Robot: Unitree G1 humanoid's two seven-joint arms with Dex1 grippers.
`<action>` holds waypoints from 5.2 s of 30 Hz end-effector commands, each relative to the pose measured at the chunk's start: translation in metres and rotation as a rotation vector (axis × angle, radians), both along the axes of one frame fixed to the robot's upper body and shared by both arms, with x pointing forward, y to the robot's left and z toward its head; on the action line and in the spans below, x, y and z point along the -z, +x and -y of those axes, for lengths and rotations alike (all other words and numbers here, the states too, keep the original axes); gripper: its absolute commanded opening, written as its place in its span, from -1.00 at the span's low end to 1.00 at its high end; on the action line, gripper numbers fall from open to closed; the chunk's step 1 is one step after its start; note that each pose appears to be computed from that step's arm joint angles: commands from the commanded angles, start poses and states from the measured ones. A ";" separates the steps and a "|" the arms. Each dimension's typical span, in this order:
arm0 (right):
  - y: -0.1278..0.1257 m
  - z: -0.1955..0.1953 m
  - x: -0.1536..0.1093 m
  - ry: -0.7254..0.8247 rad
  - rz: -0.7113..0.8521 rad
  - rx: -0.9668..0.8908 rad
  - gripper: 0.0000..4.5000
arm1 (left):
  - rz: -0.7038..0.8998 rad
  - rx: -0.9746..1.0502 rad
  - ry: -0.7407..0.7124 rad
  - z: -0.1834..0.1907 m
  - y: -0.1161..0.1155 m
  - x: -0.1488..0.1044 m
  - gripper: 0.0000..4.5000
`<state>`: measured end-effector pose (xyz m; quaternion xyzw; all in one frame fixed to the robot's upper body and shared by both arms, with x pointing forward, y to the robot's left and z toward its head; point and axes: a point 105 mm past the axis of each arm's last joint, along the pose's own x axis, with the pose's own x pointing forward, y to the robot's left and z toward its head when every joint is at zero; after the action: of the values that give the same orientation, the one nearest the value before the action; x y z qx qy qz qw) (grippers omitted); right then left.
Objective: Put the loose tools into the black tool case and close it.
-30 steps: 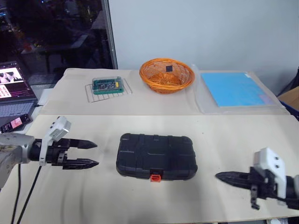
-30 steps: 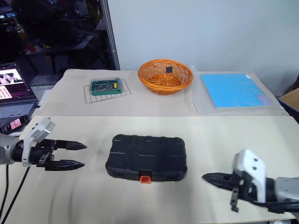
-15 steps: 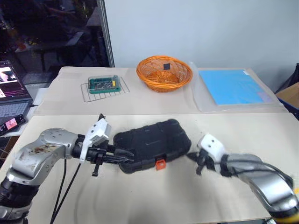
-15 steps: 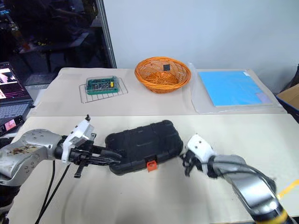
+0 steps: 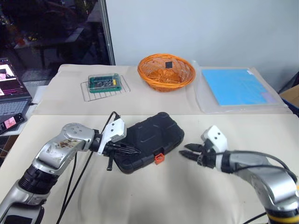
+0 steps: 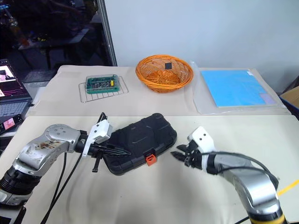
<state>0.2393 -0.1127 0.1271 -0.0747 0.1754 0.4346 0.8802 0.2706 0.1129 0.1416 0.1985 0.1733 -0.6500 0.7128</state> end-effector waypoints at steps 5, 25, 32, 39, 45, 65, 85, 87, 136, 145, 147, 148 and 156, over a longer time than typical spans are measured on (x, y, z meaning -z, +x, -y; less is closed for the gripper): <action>0.001 -0.036 0.014 0.065 0.043 0.125 0.98 | -0.057 0.010 0.090 -0.009 -0.004 0.026 -1.00; 0.000 -0.065 0.033 0.090 0.028 0.244 0.49 | -0.061 0.012 0.109 -0.015 -0.003 0.021 -1.00; 0.005 -0.066 0.027 0.083 0.072 0.245 -0.48 | -0.054 0.002 0.109 -0.014 0.001 0.020 -1.00; -0.002 -0.062 0.017 0.006 0.129 0.220 -0.49 | -0.054 0.010 0.109 -0.013 0.001 0.021 -1.00; -0.006 -0.063 0.003 -0.002 0.168 0.215 -0.49 | -0.061 0.014 0.109 -0.012 0.001 0.023 -1.00; 0.007 -0.061 0.013 -0.040 0.097 0.161 0.51 | -0.071 0.009 0.110 -0.011 0.004 0.028 -1.00; 0.027 -0.063 0.014 0.059 0.005 0.164 -1.00 | -0.068 -0.012 0.107 -0.011 0.004 0.034 -1.00; 0.034 -0.066 0.015 0.056 0.013 0.161 -1.00 | -0.069 -0.010 0.106 -0.010 0.004 0.034 -1.00; 0.018 -0.058 0.107 -0.217 0.125 -0.072 -1.00 | -0.060 -0.087 0.090 -0.008 0.007 0.045 -1.00; 0.037 -0.050 0.052 0.000 0.263 0.034 -1.00 | -0.022 -0.120 -0.029 0.001 0.014 0.035 -1.00; 0.034 -0.041 0.016 0.127 0.322 0.054 -0.87 | 0.020 -0.184 -0.177 0.005 0.021 0.019 -1.00; 0.030 -0.036 0.004 0.159 0.341 0.040 -0.73 | 0.031 -0.228 -0.236 0.004 0.025 0.013 -1.00; -0.023 0.024 -0.022 0.067 0.280 -0.074 0.45 | -0.053 -0.322 -0.441 -0.023 -0.007 -0.008 -0.17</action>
<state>0.2261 -0.1371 0.1301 -0.1097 0.0606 0.4379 0.8902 0.2679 0.1327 0.1375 -0.0130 0.0965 -0.5612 0.8219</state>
